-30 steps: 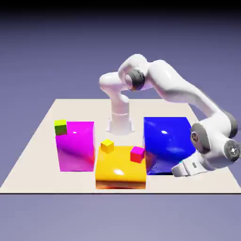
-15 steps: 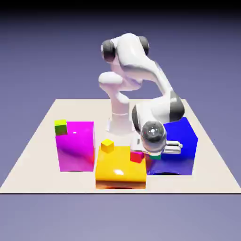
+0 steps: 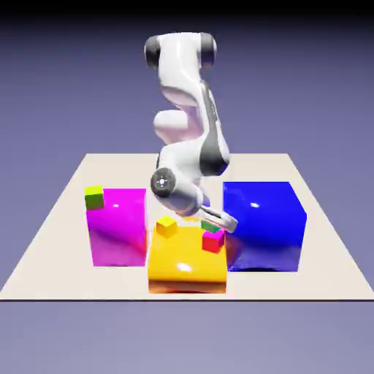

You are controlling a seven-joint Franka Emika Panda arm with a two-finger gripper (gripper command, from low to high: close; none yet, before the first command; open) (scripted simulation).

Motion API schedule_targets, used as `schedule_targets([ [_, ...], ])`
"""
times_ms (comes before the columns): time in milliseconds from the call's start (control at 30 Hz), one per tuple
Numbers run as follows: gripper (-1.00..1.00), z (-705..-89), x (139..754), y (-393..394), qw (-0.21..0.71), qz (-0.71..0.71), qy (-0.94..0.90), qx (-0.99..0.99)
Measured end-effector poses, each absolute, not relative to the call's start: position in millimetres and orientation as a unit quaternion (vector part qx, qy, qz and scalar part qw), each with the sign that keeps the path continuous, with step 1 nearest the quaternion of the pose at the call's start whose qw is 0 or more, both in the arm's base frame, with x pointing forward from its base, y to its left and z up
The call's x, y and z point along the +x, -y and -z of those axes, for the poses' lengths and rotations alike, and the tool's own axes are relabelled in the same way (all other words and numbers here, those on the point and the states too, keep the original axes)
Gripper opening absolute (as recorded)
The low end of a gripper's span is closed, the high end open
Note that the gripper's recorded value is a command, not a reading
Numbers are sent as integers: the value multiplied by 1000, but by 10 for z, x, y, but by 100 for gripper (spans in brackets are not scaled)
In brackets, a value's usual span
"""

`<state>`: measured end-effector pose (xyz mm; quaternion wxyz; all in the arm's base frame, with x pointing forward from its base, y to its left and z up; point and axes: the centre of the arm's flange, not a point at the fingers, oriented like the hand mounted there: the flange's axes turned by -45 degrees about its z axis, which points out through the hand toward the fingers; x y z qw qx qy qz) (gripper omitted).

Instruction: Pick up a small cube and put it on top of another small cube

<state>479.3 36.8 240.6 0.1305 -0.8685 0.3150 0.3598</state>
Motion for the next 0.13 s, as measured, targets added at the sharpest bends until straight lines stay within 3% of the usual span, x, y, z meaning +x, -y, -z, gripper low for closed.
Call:
schedule_targets([
  [133, 100, -2852, 5020, -186, 131, -360, -315, -868],
])
